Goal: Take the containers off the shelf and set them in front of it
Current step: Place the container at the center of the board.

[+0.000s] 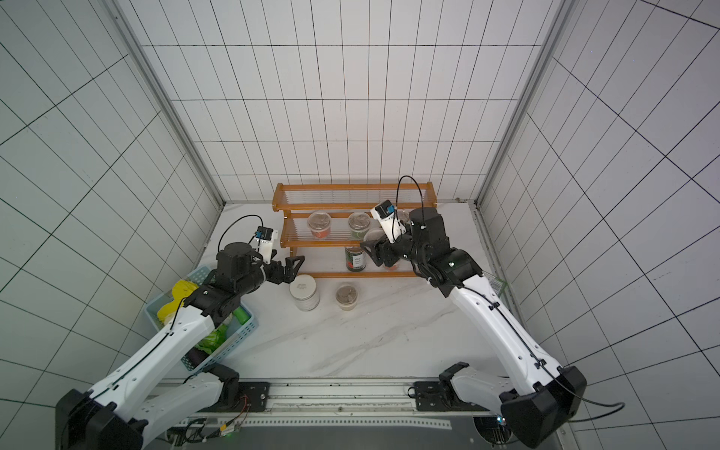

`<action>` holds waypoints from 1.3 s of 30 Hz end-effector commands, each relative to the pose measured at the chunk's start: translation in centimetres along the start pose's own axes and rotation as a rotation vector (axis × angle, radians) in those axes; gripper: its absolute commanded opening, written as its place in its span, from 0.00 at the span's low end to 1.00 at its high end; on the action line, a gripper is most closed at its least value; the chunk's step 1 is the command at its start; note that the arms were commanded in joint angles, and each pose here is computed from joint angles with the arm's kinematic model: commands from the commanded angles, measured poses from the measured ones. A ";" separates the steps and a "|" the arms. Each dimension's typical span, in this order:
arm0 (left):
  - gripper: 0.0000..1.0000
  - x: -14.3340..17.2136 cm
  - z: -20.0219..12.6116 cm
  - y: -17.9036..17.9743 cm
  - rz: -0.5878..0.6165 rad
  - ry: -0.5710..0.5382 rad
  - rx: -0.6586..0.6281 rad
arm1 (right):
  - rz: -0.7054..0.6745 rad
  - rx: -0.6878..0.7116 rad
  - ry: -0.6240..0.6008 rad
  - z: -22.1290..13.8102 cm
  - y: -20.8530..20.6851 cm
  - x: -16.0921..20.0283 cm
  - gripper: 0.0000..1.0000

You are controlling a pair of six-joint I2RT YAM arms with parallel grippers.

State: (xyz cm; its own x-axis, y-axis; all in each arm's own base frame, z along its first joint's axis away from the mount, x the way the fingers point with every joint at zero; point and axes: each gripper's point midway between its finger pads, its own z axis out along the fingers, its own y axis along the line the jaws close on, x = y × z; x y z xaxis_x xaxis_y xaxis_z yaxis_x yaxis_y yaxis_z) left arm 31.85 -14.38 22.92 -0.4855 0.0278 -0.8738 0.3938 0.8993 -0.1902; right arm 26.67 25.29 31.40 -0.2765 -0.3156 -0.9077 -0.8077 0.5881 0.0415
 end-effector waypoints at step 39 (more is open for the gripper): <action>0.98 -0.1 -0.9 0.3 0.009 -0.018 -0.008 | 0.078 0.260 0.163 9.5 -2.8 22.8 0.70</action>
State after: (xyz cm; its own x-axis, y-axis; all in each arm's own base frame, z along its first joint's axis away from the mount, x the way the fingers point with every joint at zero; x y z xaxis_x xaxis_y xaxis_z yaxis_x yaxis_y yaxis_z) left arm 31.33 -14.11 23.50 -0.4715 0.0241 -0.8816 0.4001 0.8967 -0.1895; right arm 27.57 24.07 7.30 -0.4363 -0.3497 -0.8291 -0.6398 0.7685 0.0125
